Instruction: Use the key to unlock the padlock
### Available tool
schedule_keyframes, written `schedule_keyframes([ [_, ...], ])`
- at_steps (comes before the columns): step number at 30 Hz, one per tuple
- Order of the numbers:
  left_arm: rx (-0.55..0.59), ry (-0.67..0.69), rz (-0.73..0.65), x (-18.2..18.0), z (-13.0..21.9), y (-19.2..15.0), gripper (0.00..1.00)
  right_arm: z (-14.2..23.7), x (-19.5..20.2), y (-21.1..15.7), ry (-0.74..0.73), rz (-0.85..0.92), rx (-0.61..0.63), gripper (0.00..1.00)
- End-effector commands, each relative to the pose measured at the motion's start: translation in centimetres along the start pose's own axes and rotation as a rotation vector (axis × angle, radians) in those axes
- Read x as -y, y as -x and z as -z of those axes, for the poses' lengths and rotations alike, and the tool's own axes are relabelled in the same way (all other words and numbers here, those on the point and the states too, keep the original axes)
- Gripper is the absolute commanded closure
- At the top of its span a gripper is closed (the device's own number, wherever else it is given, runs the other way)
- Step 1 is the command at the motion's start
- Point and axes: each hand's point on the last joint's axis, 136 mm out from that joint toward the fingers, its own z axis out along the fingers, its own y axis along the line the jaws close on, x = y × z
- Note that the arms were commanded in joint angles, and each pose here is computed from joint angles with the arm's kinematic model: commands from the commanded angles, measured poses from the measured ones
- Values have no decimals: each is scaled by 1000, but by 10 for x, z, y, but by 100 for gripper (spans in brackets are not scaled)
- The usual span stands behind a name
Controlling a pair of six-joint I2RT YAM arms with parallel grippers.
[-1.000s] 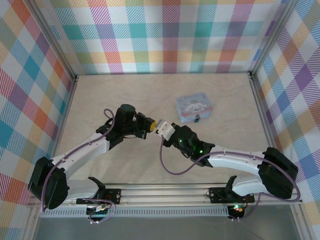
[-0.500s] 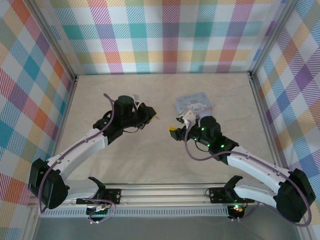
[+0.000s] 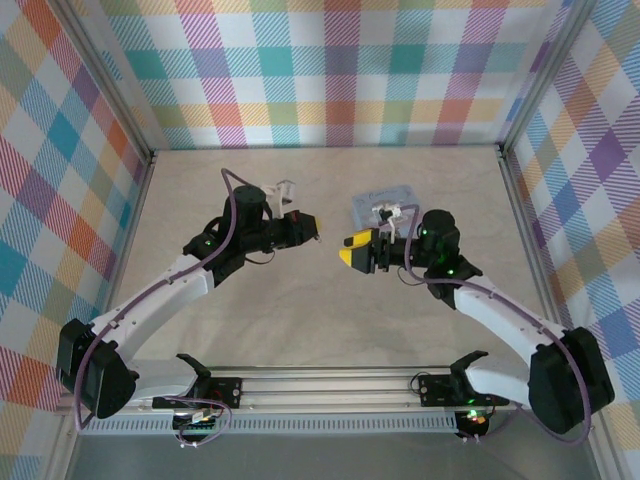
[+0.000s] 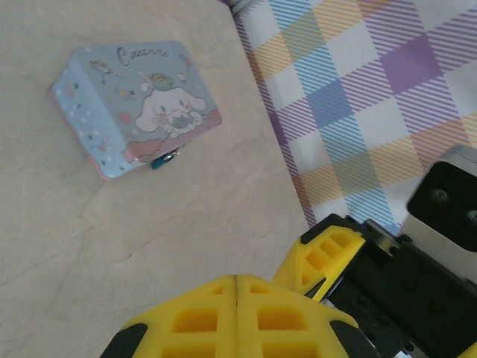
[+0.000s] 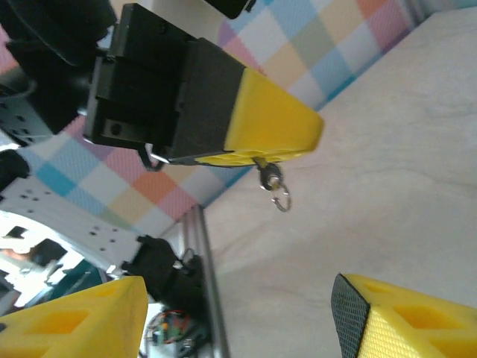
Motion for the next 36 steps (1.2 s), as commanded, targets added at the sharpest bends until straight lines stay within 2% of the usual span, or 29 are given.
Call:
schedule_keyframes([
  [1, 38, -106, -88, 28, 10, 8, 100, -3, -26, 19, 127, 10, 18, 33],
  [10, 30, -160, -68, 36, 6, 8, 100, -21, -24, 29, 142, 4, 16, 35],
  [20, 42, -159, -53, 32, 8, 7, 100, -39, -18, 34, 163, -10, 2, 42],
  [36, 36, -134, -40, 24, 4, 3, 100, -48, -12, 20, 158, -39, -24, 67],
])
